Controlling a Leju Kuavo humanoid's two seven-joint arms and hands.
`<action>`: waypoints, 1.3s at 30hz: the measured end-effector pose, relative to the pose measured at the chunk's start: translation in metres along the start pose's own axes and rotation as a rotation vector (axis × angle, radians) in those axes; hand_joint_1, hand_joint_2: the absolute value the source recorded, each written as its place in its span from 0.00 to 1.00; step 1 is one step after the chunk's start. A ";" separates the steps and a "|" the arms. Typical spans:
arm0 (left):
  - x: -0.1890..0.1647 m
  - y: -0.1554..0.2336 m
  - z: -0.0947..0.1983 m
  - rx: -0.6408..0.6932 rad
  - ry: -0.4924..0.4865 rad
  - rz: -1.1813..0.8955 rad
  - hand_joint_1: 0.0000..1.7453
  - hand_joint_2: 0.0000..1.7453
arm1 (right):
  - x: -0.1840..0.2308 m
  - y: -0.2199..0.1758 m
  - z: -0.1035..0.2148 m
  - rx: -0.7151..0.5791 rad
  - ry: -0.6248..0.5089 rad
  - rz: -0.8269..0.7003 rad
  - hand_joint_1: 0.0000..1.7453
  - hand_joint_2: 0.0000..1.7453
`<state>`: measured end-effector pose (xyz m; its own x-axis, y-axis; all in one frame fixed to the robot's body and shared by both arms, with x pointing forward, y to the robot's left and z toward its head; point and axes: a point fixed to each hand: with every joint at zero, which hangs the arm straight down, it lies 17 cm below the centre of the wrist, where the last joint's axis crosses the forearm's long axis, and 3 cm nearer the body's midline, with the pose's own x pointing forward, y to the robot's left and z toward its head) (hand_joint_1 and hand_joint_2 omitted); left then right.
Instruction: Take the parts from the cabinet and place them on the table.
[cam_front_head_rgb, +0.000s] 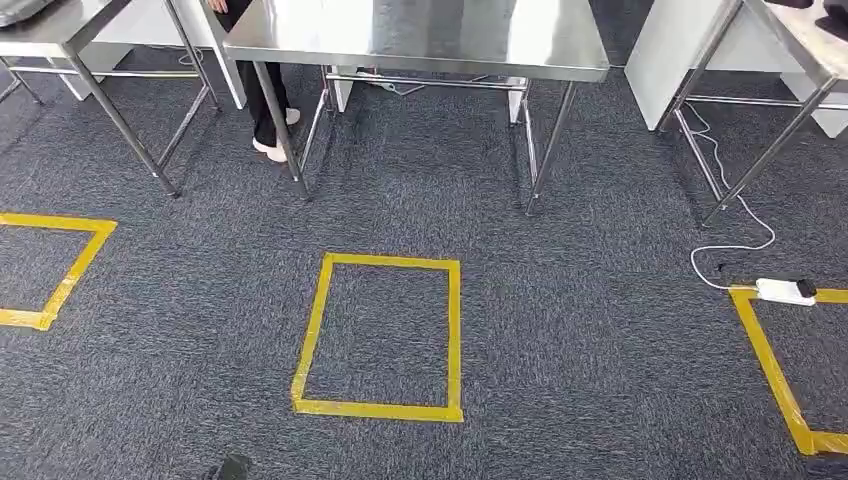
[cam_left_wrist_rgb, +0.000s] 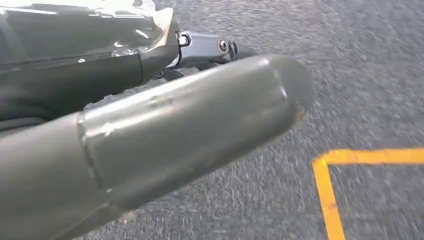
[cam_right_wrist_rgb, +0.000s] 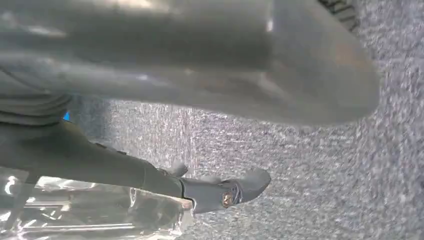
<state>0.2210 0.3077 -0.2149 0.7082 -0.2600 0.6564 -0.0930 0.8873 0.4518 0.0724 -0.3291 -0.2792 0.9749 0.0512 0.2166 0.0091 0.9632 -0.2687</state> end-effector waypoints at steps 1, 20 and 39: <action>0.001 0.001 0.000 0.001 -0.002 0.000 0.00 0.00 | 0.000 0.000 0.000 0.001 -0.001 0.004 0.00 0.00; -0.002 0.002 0.001 0.005 -0.004 -0.005 0.00 0.00 | -0.001 0.001 0.000 0.001 -0.006 0.011 0.00 0.00; 0.000 0.005 -0.001 0.014 -0.006 -0.006 0.00 0.00 | -0.001 0.003 0.001 0.004 -0.010 0.017 0.00 0.00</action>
<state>0.2211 0.3130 -0.2137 0.7043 -0.2681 0.6573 -0.0982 0.8802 0.4643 0.0711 -0.3259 -0.2793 0.9727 0.0705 0.2210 -0.0088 0.9632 -0.2686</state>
